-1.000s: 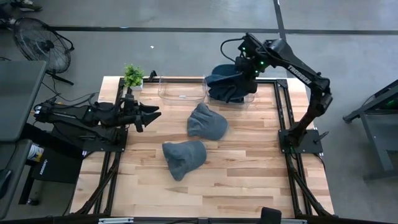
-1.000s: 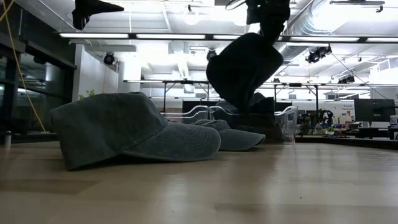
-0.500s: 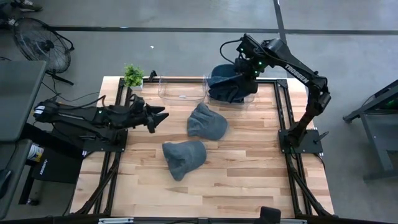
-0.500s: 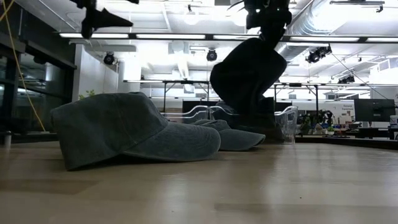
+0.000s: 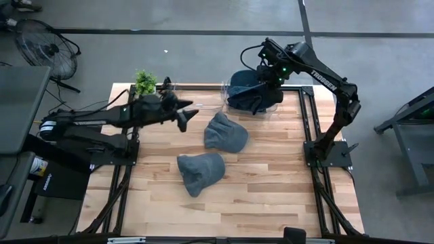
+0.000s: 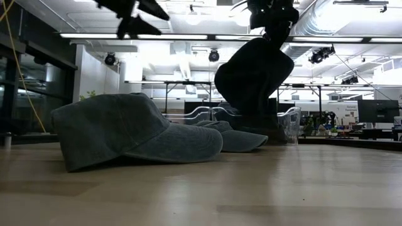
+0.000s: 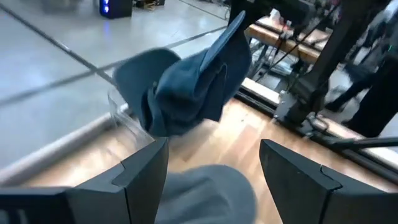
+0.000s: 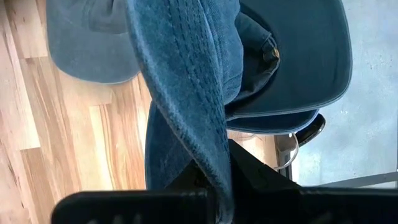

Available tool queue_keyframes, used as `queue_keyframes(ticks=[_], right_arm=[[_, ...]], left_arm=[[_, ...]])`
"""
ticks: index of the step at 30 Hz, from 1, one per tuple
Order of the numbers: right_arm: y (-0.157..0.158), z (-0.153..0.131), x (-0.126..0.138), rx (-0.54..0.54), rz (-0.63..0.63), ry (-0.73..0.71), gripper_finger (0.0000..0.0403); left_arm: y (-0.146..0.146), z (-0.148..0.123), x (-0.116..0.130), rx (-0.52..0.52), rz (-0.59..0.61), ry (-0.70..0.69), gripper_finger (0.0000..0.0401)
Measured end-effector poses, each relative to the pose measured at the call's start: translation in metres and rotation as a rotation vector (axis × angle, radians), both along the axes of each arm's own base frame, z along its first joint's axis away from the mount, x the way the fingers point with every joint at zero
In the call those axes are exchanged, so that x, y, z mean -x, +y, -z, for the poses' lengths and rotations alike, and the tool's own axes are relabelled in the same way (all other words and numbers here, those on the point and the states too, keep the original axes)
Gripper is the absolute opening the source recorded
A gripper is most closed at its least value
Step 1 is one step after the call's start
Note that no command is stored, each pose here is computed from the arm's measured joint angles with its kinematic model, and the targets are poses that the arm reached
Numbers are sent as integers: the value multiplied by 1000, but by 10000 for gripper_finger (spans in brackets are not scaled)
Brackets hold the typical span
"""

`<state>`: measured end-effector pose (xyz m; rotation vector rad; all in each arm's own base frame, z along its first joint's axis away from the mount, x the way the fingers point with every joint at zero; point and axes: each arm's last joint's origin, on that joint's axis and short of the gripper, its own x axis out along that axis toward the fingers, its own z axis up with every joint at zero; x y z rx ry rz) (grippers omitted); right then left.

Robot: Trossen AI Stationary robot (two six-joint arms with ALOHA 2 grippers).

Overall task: Pick & Place hat
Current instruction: Put the blue cap into the right transparent bin

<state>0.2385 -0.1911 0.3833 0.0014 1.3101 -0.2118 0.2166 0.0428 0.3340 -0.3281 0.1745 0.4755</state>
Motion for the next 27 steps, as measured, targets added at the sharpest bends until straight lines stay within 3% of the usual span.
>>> queue_keyframes(ticks=[5, 14, 20, 27], right_arm=[[1, 0, -1, -3, 0, -4, 5], [17, 0, -7, -46, -1, 10, 5], [36, -11, -3, -111, -13, -41, 5], [57, -29, 11, -137, -25, -125, 5]], left_arm=[[19, -23, -31, -158, 52, 98, 250], [38, -21, -93, -437, 137, 548, 250], [44, -11, -110, -534, 197, 760, 250], [44, -10, -113, -623, 244, 799, 250]])
